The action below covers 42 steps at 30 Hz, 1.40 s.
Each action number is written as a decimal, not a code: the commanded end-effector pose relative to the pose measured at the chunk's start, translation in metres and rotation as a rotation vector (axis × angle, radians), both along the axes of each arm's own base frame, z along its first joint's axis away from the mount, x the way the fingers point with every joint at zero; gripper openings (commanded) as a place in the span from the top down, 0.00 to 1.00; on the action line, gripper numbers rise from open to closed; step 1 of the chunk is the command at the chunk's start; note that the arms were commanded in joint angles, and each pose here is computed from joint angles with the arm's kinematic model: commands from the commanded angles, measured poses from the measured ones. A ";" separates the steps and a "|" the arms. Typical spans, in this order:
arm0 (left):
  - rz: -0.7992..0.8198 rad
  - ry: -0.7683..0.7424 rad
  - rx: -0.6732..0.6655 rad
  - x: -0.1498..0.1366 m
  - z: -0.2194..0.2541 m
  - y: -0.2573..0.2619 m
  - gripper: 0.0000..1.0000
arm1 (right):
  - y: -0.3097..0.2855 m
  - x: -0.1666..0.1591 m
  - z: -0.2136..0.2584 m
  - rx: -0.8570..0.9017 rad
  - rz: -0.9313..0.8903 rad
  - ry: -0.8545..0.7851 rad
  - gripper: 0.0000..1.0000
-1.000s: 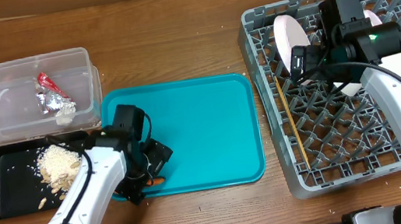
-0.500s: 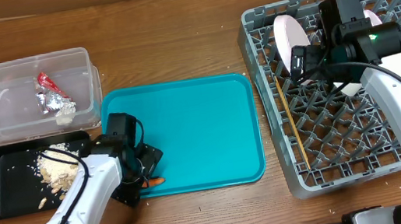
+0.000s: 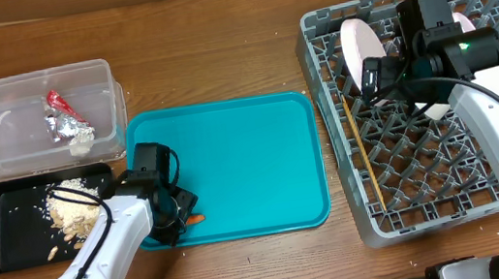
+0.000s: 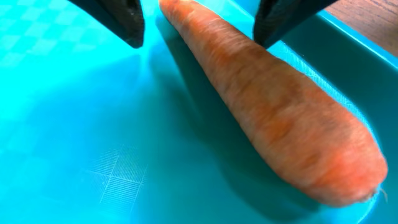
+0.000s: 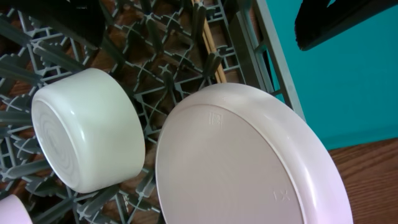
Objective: Sort waste into correct bins and load items into the dishwasher
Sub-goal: 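Reach the left gripper down to the carrot on the teal tray and grasp it, then carry the carrot left over the black tray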
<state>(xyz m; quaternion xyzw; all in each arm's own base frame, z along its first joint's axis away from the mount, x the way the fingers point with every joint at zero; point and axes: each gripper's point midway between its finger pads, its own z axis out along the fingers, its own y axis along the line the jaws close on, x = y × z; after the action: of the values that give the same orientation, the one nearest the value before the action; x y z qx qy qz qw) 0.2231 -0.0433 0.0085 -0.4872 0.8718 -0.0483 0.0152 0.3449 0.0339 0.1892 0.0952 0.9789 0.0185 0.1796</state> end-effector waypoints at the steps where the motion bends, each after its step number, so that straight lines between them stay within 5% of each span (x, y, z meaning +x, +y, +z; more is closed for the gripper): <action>1: 0.018 0.000 0.037 -0.001 -0.002 0.009 0.46 | -0.002 -0.001 0.005 -0.006 0.002 -0.018 0.00; 16: 0.018 0.058 0.068 -0.003 -0.022 0.013 0.61 | -0.002 -0.004 0.004 -0.008 0.002 -0.006 0.00; 23: -0.016 0.045 0.070 0.004 -0.019 0.013 0.85 | -0.002 -0.005 0.004 -0.009 0.002 -0.003 0.00; 29: -0.139 -0.018 0.075 0.030 0.000 0.017 0.94 | -0.002 -0.005 0.004 -0.009 0.002 0.000 0.00; 42: -0.164 0.016 0.131 0.051 0.067 0.054 0.96 | -0.003 -0.007 0.003 -0.010 0.002 0.008 0.00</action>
<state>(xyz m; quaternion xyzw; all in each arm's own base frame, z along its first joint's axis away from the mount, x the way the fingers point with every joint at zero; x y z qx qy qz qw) 0.2668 -0.0075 0.0633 -0.4126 0.9107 -0.0088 0.0204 0.3392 0.0332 0.1871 0.0950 0.9811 0.0159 0.1677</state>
